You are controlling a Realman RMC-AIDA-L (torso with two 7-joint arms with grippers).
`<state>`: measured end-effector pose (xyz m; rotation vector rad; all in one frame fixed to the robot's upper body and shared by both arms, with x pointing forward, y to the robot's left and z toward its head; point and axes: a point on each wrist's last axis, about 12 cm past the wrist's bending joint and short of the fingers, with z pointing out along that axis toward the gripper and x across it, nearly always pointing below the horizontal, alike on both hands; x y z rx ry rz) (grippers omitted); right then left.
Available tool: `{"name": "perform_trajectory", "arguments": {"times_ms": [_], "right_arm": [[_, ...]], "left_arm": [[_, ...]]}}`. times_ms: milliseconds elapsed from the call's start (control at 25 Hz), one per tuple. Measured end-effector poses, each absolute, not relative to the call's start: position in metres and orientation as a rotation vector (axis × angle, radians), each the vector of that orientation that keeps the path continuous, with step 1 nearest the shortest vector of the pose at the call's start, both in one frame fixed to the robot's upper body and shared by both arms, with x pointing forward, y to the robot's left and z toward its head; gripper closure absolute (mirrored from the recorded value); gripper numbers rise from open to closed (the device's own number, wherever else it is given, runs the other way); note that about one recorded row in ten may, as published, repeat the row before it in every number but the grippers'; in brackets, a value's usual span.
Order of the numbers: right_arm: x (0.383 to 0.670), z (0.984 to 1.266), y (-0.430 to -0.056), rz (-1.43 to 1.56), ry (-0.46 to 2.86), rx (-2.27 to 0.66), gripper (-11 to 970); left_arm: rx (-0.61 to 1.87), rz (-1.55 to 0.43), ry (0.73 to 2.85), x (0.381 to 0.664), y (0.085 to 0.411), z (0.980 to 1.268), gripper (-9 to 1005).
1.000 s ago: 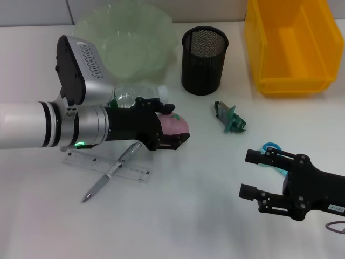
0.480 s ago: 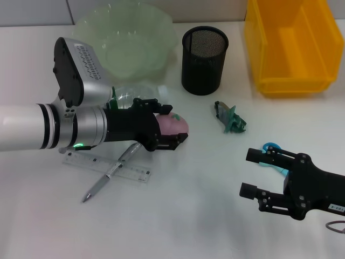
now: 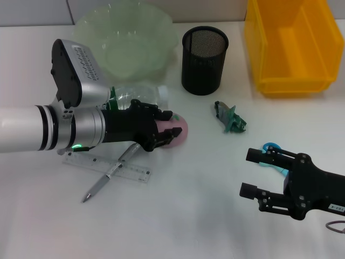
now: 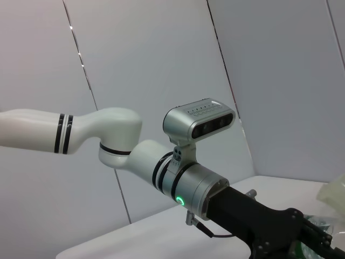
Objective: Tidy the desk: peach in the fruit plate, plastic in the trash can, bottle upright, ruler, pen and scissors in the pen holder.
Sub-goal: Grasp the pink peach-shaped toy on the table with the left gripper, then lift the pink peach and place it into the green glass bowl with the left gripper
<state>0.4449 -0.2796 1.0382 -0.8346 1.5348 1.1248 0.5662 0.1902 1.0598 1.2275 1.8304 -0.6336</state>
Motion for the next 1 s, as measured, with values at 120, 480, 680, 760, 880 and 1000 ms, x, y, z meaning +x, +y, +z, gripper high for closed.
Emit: {"name": "perform_trajectory", "arguments": {"times_ms": [120, 480, 680, 760, 880, 1000], "right_arm": [[0.445, 1.038, -0.279, 1.127, 1.535, -0.833, 194], [0.444, 1.037, -0.278, 1.136, 1.536, -0.825, 194], [0.444, 1.037, -0.278, 1.136, 1.536, -0.824, 194], [0.444, 1.037, -0.278, 1.136, 1.536, -0.824, 194], [0.443, 1.037, -0.278, 1.136, 1.536, -0.823, 194], [0.443, 1.037, -0.278, 1.133, 1.533, -0.826, 194]], "left_arm": [[1.215, -0.630, 1.838, 0.567, 0.191, 1.059, 469], [1.173, -0.635, 1.879, 0.567, 0.192, 1.058, 800], [1.137, -0.653, 1.881, 0.567, 0.193, 1.060, 907], [1.112, -0.669, 1.879, 0.568, 0.193, 1.062, 912], [1.076, -0.703, 1.855, 0.569, 0.192, 1.068, 918], [1.062, -0.709, 1.824, 0.571, 0.190, 1.075, 925]]}}
